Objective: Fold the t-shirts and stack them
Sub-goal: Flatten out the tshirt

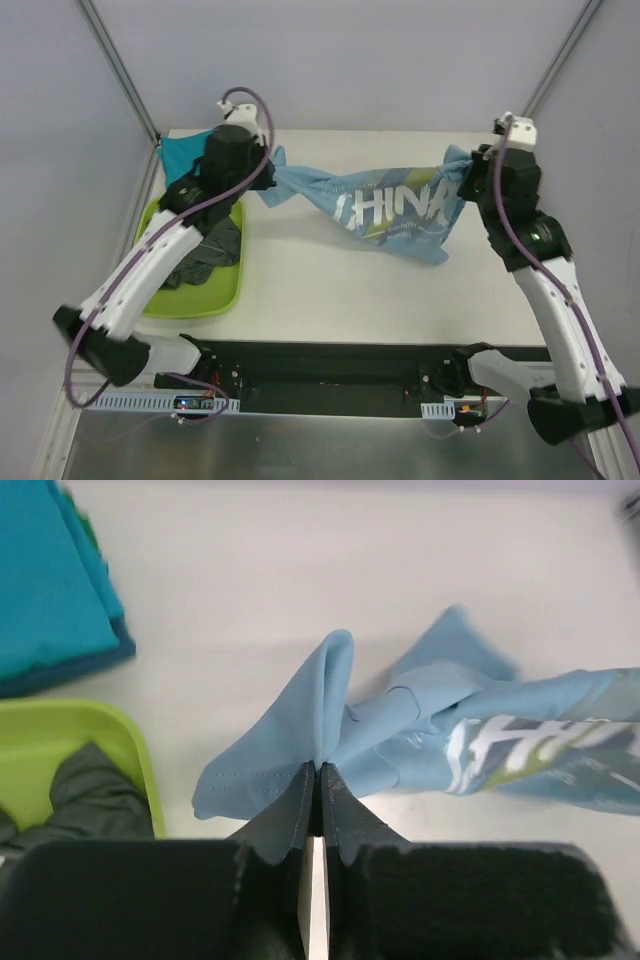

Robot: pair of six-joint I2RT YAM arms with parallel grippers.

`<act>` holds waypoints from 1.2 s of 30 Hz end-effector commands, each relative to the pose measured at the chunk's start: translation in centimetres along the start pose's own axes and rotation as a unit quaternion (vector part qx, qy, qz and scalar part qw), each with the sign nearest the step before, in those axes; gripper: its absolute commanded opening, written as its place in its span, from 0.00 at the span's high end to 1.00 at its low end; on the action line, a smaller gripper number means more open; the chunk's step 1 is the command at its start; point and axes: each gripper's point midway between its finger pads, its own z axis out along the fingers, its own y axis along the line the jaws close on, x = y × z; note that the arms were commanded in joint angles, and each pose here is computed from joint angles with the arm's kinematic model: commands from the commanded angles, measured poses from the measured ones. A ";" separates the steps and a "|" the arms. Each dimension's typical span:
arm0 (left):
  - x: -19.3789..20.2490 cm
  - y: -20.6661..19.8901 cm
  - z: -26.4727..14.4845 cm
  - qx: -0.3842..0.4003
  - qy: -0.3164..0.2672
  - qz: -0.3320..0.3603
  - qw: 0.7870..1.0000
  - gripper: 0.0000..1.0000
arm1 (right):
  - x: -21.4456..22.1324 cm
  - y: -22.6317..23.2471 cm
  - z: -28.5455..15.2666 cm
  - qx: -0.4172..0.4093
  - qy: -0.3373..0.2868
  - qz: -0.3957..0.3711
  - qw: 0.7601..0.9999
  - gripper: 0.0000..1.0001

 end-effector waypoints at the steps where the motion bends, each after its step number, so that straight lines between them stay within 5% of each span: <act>1: -7.2 -1.9 -11.6 0.114 -0.140 -0.005 0.983 1.00 | -5.3 -1.0 -8.6 -0.060 -0.080 0.017 0.995 0.96; 9: -11.0 -4.8 -27.7 0.308 -0.280 0.019 0.909 1.00 | -11.3 -0.7 -22.8 -0.211 -0.216 0.063 0.951 0.97; 13: -12.3 -5.8 -30.7 0.347 -0.302 0.035 0.887 1.00 | -13.1 -0.1 -26.5 -0.261 -0.253 0.048 0.931 0.97; 16: -13.8 -5.8 -29.7 0.327 -0.307 0.027 0.893 1.00 | -13.8 -0.8 -25.0 -0.220 -0.245 0.049 0.943 0.97; 21: -14.7 -3.9 -19.8 0.187 -0.267 -0.004 0.945 1.00 | -12.6 -3.8 -15.3 -0.035 -0.176 0.038 0.983 0.97; 27: -10.6 2.2 -1.6 -0.077 -0.155 -0.013 0.985 1.00 | -8.0 -6.6 -0.5 0.129 -0.075 -0.029 0.988 0.92; 31: -3.5 2.9 10.0 -0.100 -0.027 0.007 0.995 0.72 | -1.7 -6.0 10.5 0.104 0.017 -0.048 0.993 0.84; 34: 1.0 2.0 15.0 -0.083 0.045 0.010 0.996 0.13 | 3.3 -6.5 15.6 0.120 0.088 -0.060 0.987 0.43; 35: 1.6 1.6 15.8 -0.077 0.054 0.007 0.996 0.01 | 5.4 -6.6 17.0 0.128 0.117 -0.065 0.983 0.34; 36: 2.1 1.3 16.5 -0.070 0.061 0.004 0.996 0.01 | 6.5 -6.9 17.6 0.140 0.132 -0.063 0.979 0.26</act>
